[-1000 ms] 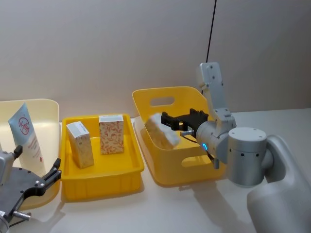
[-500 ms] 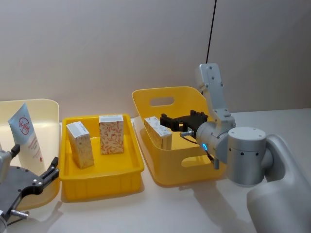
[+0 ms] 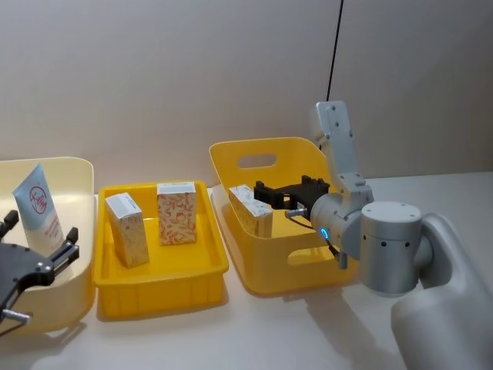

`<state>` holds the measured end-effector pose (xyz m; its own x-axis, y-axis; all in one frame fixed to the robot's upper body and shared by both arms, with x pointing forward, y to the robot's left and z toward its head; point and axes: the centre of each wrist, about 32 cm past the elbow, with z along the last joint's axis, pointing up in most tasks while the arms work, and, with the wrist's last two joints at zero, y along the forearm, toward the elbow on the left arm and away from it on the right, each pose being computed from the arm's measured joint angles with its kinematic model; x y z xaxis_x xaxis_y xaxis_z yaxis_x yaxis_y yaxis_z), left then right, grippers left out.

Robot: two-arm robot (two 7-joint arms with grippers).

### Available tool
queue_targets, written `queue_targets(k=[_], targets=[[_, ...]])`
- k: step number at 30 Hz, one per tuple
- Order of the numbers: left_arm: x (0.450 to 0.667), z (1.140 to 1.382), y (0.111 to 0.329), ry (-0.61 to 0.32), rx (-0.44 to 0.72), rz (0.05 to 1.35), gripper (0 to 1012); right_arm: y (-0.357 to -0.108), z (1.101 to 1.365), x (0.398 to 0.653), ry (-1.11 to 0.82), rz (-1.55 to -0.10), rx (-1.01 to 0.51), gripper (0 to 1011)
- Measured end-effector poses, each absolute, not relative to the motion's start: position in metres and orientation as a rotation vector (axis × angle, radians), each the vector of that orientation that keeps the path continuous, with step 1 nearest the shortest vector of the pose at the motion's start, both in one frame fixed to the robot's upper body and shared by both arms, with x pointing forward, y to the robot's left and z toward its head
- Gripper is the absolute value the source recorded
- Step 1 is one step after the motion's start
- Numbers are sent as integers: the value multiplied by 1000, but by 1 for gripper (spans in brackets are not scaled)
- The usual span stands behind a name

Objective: Bimanual collaborative sorting of washing and personal care products

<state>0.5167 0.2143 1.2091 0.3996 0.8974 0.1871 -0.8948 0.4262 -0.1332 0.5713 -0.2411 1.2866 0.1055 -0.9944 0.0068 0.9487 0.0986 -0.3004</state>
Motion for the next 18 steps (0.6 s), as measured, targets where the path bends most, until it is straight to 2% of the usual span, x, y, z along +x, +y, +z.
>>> queue_targets(k=[9, 18], targets=[[536, 1206, 225, -219, -37, 1111, 1000, -241, 1287, 572, 219, -1454, -254, 1001], [546, 1202, 237, -202, -46, 1123, 1000, -241, 1287, 572, 219, -1454, -255, 1001]])
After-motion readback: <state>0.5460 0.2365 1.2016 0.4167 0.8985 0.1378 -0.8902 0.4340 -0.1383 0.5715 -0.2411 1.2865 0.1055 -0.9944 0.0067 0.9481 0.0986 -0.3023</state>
